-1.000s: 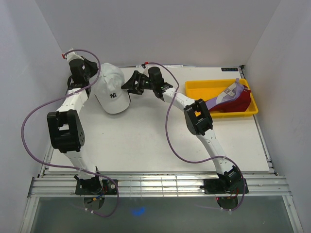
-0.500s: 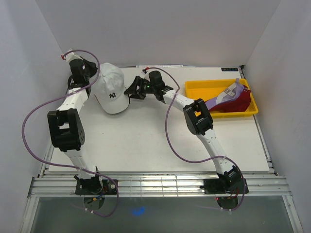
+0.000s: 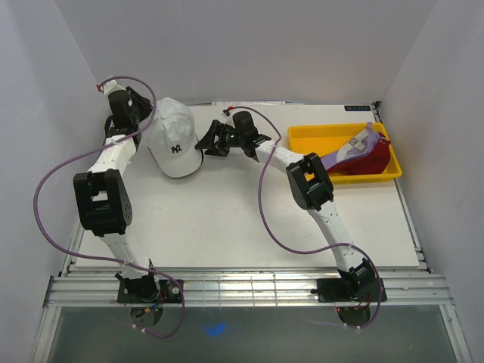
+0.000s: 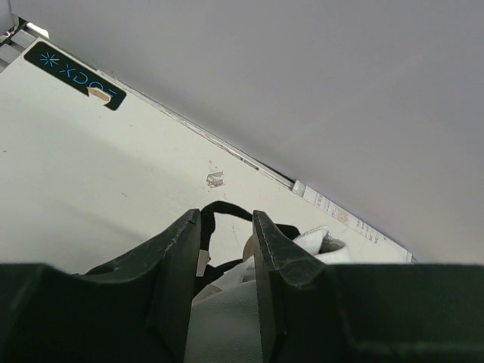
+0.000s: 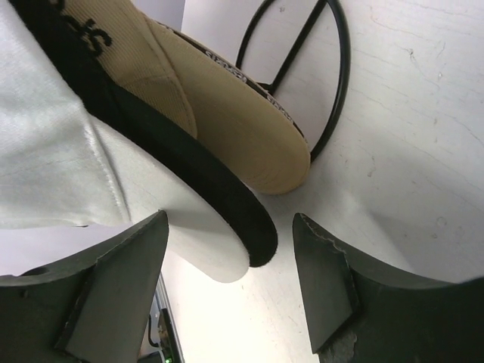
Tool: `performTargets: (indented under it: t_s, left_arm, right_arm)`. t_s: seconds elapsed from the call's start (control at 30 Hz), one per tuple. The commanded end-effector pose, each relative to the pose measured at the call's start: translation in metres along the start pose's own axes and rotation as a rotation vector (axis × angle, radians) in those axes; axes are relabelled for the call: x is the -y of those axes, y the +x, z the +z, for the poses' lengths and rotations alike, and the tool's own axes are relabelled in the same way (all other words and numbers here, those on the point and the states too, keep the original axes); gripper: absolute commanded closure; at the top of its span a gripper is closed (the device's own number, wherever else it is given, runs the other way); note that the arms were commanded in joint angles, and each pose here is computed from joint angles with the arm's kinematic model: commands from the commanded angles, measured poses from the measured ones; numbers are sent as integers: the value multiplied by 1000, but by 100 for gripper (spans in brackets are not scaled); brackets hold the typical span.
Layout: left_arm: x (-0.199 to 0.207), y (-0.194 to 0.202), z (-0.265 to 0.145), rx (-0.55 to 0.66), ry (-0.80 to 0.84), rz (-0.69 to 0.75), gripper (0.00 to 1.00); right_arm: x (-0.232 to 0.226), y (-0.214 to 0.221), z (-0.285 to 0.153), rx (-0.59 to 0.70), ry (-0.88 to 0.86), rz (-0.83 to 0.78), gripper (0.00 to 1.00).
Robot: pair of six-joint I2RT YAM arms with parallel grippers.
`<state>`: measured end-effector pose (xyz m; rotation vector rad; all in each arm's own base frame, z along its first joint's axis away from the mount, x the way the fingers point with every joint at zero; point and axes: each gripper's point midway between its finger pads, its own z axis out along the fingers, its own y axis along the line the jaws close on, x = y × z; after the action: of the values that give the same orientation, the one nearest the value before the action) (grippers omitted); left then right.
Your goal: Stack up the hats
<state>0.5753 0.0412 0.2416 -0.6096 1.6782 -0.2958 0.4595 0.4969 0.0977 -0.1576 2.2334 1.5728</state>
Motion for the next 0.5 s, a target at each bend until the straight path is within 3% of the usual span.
performTargets:
  t_s: [0.0, 0.47]
  left_arm:
    - [11, 1, -17, -56, 7, 58, 55]
    - [53, -71, -37, 115, 102, 84, 47]
  right_arm:
    - [-55, -32, -24, 67, -65, -97, 28]
    - [-75, -42, -54, 88, -28, -148, 27]
